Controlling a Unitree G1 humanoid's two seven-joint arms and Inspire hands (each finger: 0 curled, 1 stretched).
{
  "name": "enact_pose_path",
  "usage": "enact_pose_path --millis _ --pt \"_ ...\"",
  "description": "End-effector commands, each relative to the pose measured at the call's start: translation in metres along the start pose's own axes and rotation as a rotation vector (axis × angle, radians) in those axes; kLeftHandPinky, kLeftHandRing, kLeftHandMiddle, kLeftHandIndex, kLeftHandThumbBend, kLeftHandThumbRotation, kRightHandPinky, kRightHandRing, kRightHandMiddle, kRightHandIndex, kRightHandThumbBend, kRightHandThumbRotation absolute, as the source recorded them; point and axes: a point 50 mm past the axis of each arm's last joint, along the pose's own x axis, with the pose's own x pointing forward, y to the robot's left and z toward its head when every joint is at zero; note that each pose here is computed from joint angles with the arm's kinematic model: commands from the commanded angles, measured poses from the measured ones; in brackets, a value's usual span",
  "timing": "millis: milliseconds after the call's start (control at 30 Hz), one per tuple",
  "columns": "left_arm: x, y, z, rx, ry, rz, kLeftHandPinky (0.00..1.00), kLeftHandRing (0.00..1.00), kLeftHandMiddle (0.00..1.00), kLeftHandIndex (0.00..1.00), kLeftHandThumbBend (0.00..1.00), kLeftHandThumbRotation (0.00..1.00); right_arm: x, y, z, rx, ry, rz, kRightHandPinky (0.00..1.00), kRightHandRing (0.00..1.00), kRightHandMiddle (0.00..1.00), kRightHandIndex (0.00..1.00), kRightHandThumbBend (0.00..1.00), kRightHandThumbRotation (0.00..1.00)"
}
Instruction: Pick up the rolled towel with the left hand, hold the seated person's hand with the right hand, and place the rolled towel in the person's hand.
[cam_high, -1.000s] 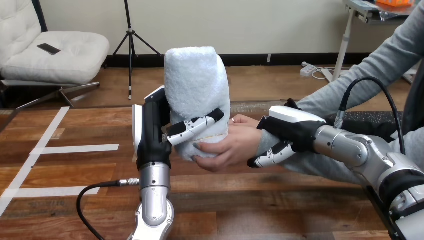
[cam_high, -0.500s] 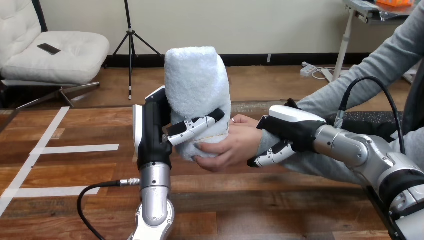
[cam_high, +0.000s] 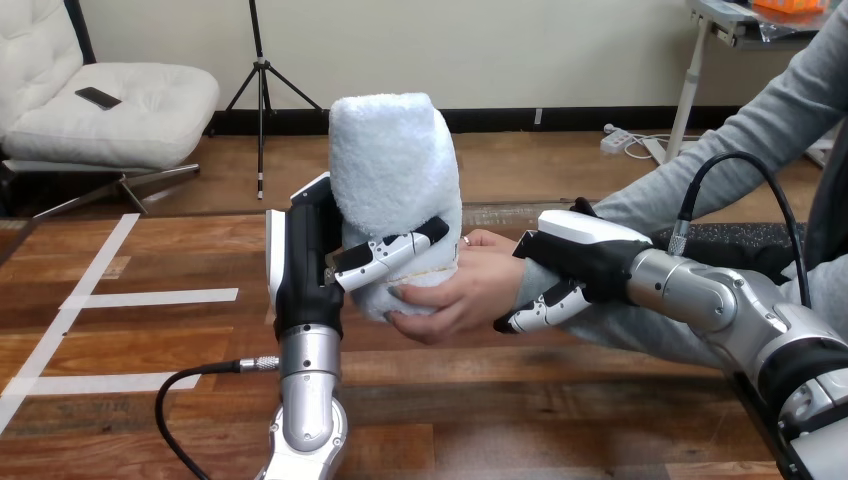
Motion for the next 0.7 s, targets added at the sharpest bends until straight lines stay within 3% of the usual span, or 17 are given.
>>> enact_pose_path --millis 0,67,100,300,500,667 --pt "0.01 -0.03 0.016 -0.063 -0.044 -0.151 0.41 0.51 0.59 0.62 0.75 0.26 0.005 -0.082 0.057 -0.092 -0.183 -0.241 0.24 0.28 0.32 0.33 0.54 0.36" --pt "0.01 -0.029 0.016 -0.065 -0.044 -0.152 0.42 0.52 0.6 0.64 0.77 0.29 0.005 -0.082 0.057 -0.096 -0.184 -0.242 0.24 0.28 0.32 0.33 0.54 0.36" --pt "0.01 -0.029 0.015 -0.066 -0.044 -0.153 0.46 0.56 0.64 0.68 0.83 0.37 0.005 -0.082 0.057 -0.097 -0.185 -0.243 0.24 0.28 0.32 0.33 0.54 0.36" --pt "0.01 -0.025 0.015 -0.067 -0.041 -0.163 0.63 0.71 0.77 0.82 0.96 0.59 0.005 -0.082 0.056 -0.098 -0.184 -0.243 0.24 0.28 0.32 0.34 0.54 0.36" --pt "0.012 -0.02 0.014 -0.059 -0.036 -0.185 0.78 0.84 0.87 0.89 0.99 0.71 0.005 -0.081 0.055 -0.085 -0.183 -0.244 0.23 0.27 0.31 0.32 0.55 0.36" --pt "0.012 -0.016 0.015 -0.048 -0.045 -0.194 0.85 0.9 0.92 0.92 1.0 0.79 0.005 -0.08 0.054 -0.078 -0.182 -0.241 0.21 0.25 0.29 0.29 0.55 0.36"
